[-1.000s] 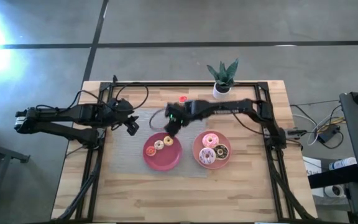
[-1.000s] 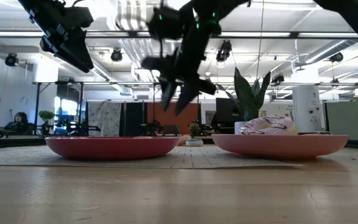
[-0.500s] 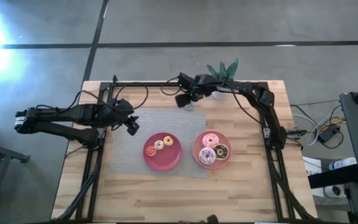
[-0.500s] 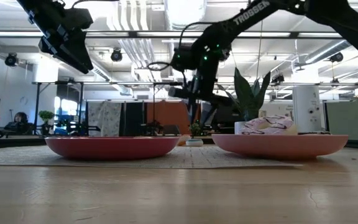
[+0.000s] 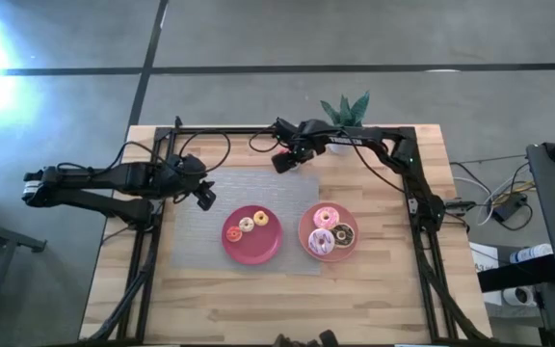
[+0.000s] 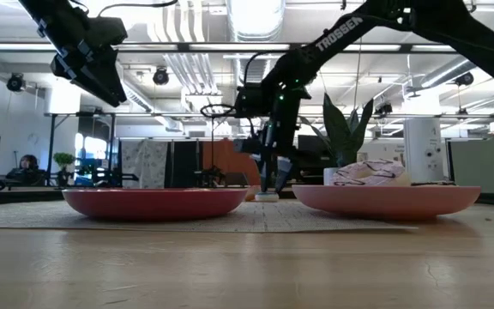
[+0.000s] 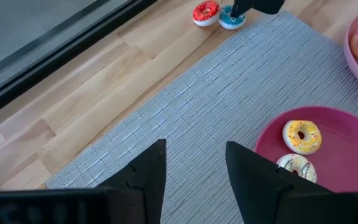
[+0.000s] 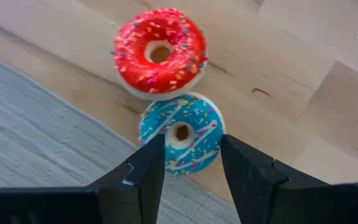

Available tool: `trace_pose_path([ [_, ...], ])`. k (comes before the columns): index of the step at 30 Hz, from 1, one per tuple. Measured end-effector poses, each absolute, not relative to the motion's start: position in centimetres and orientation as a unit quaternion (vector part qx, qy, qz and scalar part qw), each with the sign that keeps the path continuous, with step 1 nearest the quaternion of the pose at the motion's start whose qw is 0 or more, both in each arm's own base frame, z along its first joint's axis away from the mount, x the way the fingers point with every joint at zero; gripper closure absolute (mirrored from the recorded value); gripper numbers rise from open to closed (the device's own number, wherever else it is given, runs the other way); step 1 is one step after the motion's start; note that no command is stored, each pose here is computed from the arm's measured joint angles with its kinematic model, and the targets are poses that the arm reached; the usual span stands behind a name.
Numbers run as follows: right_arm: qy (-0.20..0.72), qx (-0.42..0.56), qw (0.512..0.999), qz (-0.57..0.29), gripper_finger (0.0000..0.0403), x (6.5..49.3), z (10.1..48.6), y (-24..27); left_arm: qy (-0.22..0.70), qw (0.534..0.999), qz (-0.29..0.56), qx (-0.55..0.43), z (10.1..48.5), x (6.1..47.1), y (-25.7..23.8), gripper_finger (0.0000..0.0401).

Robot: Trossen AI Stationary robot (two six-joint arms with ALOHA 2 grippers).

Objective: Pick & Place donuts
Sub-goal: Put the small blue donut on the pink plate

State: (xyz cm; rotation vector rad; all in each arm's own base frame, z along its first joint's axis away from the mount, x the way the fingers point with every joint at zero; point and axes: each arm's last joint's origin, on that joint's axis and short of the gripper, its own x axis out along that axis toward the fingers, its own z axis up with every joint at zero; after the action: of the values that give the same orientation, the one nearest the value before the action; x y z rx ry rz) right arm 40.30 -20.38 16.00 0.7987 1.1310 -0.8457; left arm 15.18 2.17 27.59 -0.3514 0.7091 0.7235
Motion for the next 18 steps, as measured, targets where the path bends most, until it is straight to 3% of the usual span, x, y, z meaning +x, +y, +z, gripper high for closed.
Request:
trace_pose_path([
  [8,0.514,0.365,0.683,-0.369,0.0281,40.24,15.01,-20.93,0.337,0.859,0.346,-0.171,27.59,15.18,2.17,0.0261],
  [16,0.516,0.39,0.68,-0.346,0.038,40.05,14.88,-21.3,0.335,0.858,0.348,-0.174,27.59,15.18,2.17,0.0261],
  [18,0.516,0.39,0.681,-0.343,0.0387,40.12,14.9,-21.18,0.335,0.858,0.348,-0.174,27.59,15.18,2.17,0.0261],
])
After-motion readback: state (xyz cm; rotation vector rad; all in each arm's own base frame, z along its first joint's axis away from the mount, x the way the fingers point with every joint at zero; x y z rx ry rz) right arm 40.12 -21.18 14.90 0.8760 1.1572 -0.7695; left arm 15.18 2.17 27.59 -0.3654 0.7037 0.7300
